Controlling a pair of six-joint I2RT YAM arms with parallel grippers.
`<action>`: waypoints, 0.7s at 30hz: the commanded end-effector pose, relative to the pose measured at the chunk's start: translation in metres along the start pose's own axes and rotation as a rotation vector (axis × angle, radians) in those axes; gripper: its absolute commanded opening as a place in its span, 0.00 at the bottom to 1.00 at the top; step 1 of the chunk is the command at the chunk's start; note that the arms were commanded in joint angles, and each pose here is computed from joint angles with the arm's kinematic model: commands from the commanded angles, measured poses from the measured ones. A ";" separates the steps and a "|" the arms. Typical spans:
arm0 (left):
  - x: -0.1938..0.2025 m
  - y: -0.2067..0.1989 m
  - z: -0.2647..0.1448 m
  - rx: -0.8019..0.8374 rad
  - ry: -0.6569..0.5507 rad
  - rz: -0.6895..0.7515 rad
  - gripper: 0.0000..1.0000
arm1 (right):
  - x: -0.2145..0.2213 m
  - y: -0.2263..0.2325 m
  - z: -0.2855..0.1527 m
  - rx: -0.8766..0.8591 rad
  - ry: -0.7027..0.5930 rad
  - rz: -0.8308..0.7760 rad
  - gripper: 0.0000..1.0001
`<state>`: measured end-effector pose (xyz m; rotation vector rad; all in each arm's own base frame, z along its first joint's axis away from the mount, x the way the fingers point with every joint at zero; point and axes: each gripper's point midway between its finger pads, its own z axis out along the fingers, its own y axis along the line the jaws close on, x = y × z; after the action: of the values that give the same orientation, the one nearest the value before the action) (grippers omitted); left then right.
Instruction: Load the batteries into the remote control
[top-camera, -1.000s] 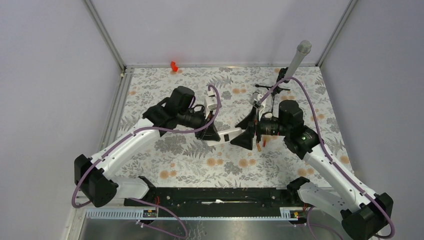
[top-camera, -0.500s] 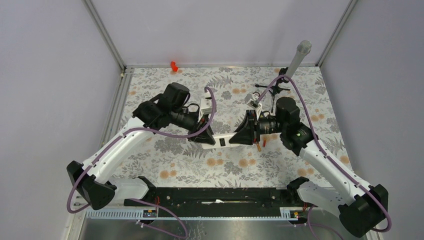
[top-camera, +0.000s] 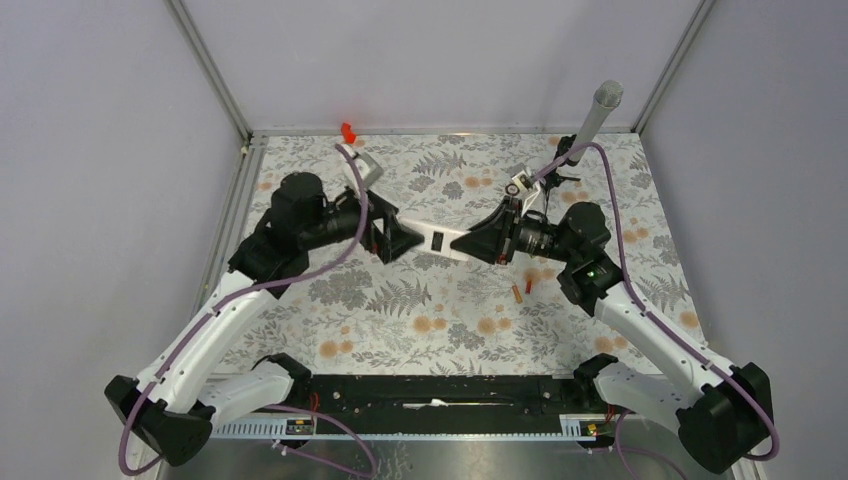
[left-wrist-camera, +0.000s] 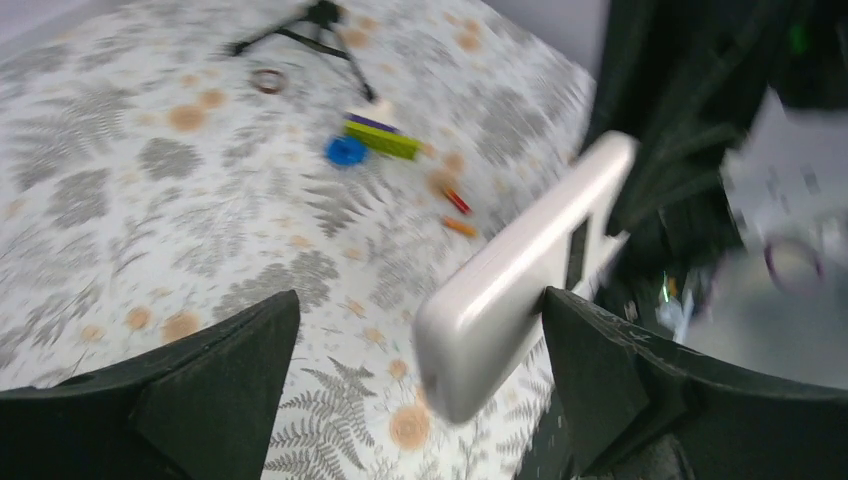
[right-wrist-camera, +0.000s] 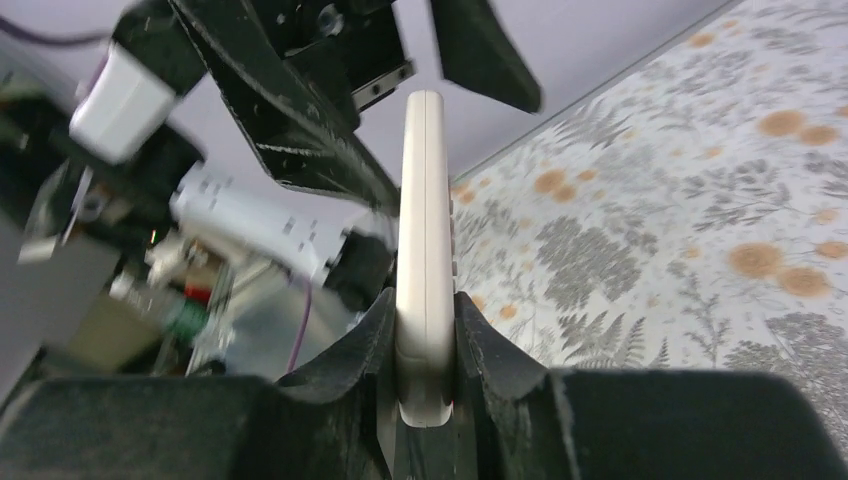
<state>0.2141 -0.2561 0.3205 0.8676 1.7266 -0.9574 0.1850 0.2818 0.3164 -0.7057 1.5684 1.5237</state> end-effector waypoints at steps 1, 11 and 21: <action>-0.067 0.060 -0.020 -0.268 -0.341 -0.274 0.99 | -0.046 -0.014 0.005 0.078 -0.264 0.086 0.03; -0.081 0.040 -0.011 -0.079 -0.443 -0.604 0.84 | -0.094 -0.030 0.003 0.092 -0.551 0.299 0.04; -0.107 0.010 0.003 0.193 -0.476 -0.668 0.75 | -0.093 -0.025 0.021 -0.009 -0.505 0.505 0.06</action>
<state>0.2747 -0.2566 0.3742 0.0279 1.6856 -1.4573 0.2687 0.2844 0.3408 0.1049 1.5259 1.7472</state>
